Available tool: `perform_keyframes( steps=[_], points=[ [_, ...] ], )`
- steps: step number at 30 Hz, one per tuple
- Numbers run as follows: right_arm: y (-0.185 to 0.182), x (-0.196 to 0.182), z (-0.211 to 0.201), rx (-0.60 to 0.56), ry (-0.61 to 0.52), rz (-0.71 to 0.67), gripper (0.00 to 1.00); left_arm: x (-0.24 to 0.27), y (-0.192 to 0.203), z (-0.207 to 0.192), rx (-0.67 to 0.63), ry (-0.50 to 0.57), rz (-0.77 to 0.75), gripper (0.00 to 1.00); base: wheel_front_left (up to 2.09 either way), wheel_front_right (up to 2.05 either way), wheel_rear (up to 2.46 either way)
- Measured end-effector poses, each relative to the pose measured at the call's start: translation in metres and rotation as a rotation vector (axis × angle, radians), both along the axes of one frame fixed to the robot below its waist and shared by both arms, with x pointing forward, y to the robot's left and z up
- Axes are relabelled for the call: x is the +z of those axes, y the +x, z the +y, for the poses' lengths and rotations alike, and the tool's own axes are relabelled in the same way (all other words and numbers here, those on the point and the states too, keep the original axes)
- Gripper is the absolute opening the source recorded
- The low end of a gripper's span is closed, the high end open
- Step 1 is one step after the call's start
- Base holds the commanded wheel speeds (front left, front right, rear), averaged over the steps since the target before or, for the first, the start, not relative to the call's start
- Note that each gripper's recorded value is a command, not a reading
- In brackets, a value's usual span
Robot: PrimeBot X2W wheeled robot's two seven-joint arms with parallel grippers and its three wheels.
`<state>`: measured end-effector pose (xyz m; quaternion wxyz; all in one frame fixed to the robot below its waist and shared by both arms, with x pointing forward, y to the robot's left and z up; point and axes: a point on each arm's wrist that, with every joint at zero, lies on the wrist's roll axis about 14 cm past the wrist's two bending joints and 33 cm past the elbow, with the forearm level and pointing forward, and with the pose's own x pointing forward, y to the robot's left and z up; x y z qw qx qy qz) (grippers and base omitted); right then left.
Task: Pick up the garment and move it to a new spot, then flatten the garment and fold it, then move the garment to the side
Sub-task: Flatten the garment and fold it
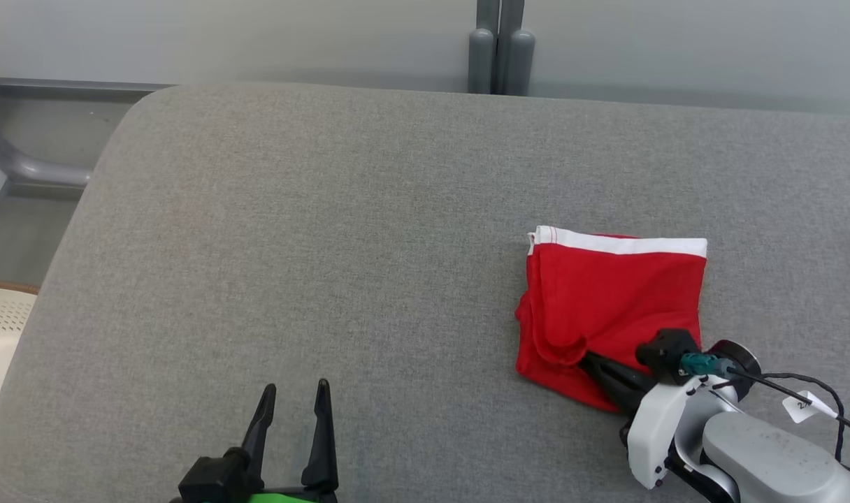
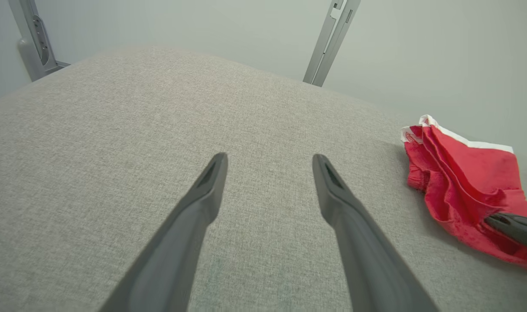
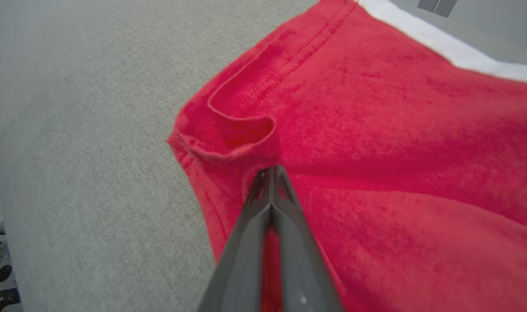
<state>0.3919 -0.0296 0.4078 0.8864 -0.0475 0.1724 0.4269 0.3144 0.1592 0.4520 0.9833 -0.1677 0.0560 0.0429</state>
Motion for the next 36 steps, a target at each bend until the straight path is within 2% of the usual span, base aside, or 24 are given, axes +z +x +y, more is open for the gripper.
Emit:
perform_keyframes(
  steps=[15, 18, 21, 25, 26, 28, 29, 30, 36],
  points=[
    [-0.049, -0.005, 0.020, 0.080, 0.004, 0.040, 0.00, 0.005, -0.018, 0.008, 0.030, -0.004, -0.022, 1.00, 0.00, 0.00, 0.00],
    [-0.061, -0.001, 0.028, 0.078, 0.035, 0.049, 0.00, 0.004, -0.024, 0.011, 0.037, -0.005, -0.021, 1.00, 0.00, 0.00, 0.00],
    [-0.052, 0.022, 0.026, 0.014, 0.108, 0.009, 0.00, 0.006, -0.027, 0.012, 0.031, 0.006, -0.032, 1.00, 0.00, 0.00, 0.00],
    [-0.039, 0.048, 0.002, -0.098, 0.169, -0.065, 0.00, 0.011, -0.023, 0.012, 0.009, 0.023, -0.055, 1.00, 0.00, 0.00, 0.00],
    [-0.036, 0.053, -0.008, -0.134, 0.178, -0.088, 0.07, 0.011, -0.023, 0.011, 0.000, 0.027, -0.059, 1.00, 0.00, 0.00, 0.00],
    [-0.030, 0.067, -0.032, -0.216, 0.198, -0.143, 0.42, 0.011, -0.024, 0.010, -0.016, 0.048, -0.062, 1.00, 0.00, 0.00, 0.00],
    [-0.029, 0.073, -0.040, -0.244, 0.204, -0.165, 0.53, 0.011, -0.024, 0.010, -0.023, 0.052, -0.063, 1.00, 0.00, 0.00, 0.00],
    [-0.027, 0.081, -0.053, -0.285, 0.211, -0.200, 1.00, 0.011, -0.025, 0.011, -0.024, 0.058, -0.064, 1.00, 0.00, 0.00, 0.00],
    [-0.029, 0.111, -0.130, -0.530, 0.219, -0.350, 1.00, 0.011, -0.027, 0.010, -0.058, 0.082, -0.076, 1.00, 0.00, 0.00, 0.00]
  ],
)
